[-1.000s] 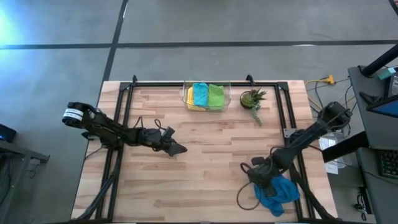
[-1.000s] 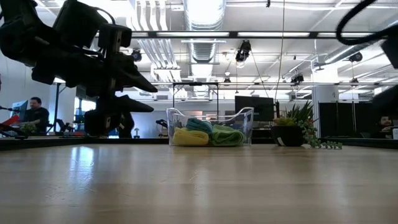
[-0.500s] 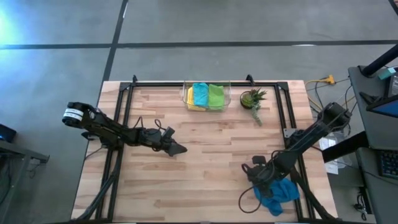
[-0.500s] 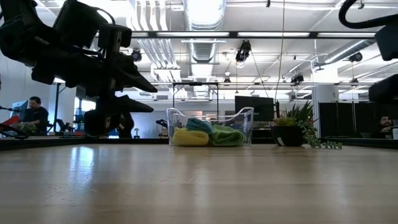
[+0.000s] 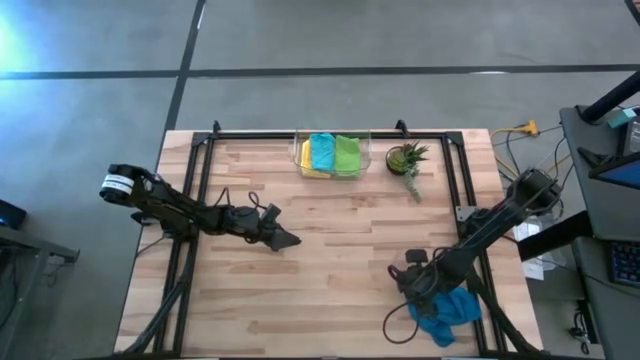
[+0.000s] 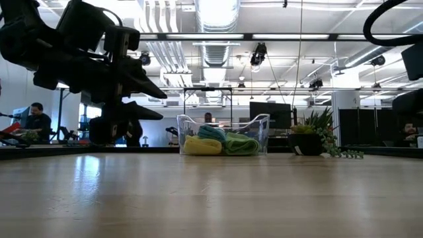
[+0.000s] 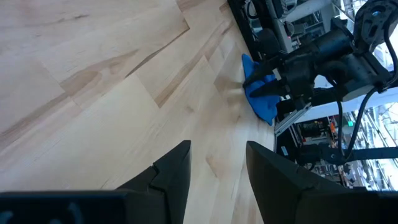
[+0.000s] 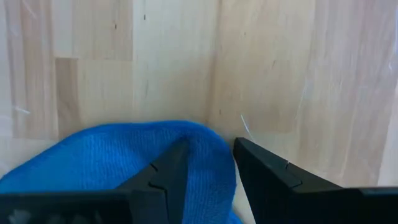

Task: Fold microfiber towels
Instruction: Fold the dark blue microfiber towel

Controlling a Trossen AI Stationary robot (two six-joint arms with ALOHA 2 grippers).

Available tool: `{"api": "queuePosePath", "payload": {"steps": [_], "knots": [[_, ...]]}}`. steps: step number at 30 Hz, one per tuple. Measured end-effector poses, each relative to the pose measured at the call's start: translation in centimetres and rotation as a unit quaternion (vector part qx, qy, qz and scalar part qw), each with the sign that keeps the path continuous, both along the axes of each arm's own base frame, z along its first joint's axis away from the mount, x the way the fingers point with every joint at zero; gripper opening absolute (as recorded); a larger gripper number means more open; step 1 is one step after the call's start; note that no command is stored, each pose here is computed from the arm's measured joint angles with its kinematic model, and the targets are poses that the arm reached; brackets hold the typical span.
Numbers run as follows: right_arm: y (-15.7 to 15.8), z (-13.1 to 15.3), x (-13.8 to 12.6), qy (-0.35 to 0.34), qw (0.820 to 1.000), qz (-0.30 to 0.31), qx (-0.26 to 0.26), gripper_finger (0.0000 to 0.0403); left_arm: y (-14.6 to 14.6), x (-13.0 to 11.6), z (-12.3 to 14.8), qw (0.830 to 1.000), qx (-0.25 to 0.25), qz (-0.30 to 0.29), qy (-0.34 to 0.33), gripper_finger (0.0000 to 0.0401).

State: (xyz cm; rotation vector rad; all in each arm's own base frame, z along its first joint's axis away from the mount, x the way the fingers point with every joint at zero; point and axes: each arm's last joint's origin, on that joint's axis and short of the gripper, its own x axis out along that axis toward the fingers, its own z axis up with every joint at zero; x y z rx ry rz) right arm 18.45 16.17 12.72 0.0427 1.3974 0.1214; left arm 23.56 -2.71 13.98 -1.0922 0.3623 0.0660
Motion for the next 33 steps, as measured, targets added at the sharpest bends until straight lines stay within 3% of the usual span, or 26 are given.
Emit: {"api": "queuePosePath", "payload": {"steps": [4,11,19,24,33], "knots": [[0.1,-0.1,0.1,0.004,1.0,0.018,-0.008,0.0121,0.0,0.0,0.0,1.0,0.0,0.0,0.0,0.0138],[0.0,0.9,0.1,-0.004,0.999,0.043,-0.003,0.0018,0.0,0.0,0.0,1.0,0.001,0.001,0.001,0.0138],[-0.7,3.9,0.7,-0.016,1.0,0.022,0.005,0.001,0.1,0.0,0.0,1.0,0.002,0.007,0.0,0.0138],[-2.1,7.8,2.0,-0.088,0.995,-0.026,-0.025,0.0009,0.1,0.1,0.3,1.0,0.008,0.011,-0.016,0.0138],[-6.2,13.6,5.5,-0.207,0.964,-0.146,-0.077,0.0009,-0.2,1.8,4.0,0.984,0.08,-0.004,-0.161,0.0138]]}}
